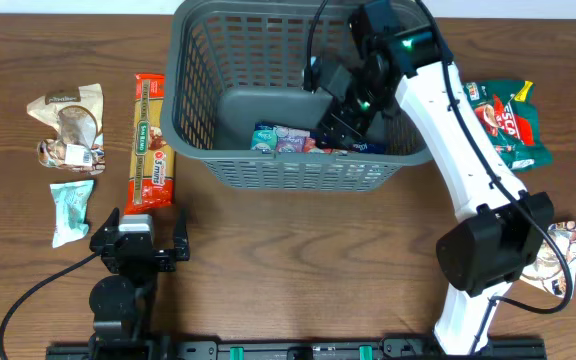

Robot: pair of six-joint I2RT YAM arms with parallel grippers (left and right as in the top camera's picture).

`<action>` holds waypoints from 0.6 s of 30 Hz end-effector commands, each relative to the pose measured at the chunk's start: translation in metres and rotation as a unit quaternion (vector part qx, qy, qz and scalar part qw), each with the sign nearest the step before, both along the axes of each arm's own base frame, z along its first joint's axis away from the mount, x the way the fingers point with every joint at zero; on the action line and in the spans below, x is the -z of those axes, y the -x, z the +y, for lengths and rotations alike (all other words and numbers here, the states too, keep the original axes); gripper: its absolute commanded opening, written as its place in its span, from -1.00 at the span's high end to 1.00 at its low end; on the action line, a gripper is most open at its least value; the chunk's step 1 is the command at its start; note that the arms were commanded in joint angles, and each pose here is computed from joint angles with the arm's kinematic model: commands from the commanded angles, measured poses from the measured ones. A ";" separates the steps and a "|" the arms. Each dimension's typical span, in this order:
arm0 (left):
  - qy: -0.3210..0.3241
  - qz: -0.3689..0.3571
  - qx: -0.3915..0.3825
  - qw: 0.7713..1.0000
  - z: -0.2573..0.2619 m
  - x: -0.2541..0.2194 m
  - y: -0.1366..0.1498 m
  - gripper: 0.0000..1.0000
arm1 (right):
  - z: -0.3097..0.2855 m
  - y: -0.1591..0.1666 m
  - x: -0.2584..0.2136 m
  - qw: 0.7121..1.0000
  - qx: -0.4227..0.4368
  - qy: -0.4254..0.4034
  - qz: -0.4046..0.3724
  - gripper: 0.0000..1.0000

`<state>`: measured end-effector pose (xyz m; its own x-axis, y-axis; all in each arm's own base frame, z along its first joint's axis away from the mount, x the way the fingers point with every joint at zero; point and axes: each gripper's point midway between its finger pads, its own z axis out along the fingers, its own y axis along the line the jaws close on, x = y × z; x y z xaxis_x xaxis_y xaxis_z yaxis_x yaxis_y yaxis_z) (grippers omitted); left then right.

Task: Pack container
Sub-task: 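Lower the tissue pack into the basket and open the right gripper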

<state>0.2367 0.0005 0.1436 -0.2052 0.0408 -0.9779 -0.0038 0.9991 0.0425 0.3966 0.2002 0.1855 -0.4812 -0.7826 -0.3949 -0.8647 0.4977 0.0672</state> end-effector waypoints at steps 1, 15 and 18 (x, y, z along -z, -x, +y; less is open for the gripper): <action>-0.004 0.019 -0.001 1.000 0.000 0.013 0.001 -0.97 | -0.009 -0.022 -0.060 0.992 0.095 -0.021 -0.075 -0.71; -0.004 0.019 -0.001 1.000 0.000 0.013 0.001 -0.97 | -0.232 0.017 -0.239 0.713 0.663 -0.067 -0.219 -0.98; -0.004 0.019 -0.001 1.000 0.000 0.013 0.001 -0.97 | -0.250 0.032 -0.247 0.697 0.678 -0.078 -0.218 -0.98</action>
<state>0.2366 0.0005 0.1435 -0.2056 0.0408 -0.9778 -0.0038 0.9991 0.0425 0.3667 -0.0385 0.4360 -0.5824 0.2320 -0.7791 0.3499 0.9366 0.0172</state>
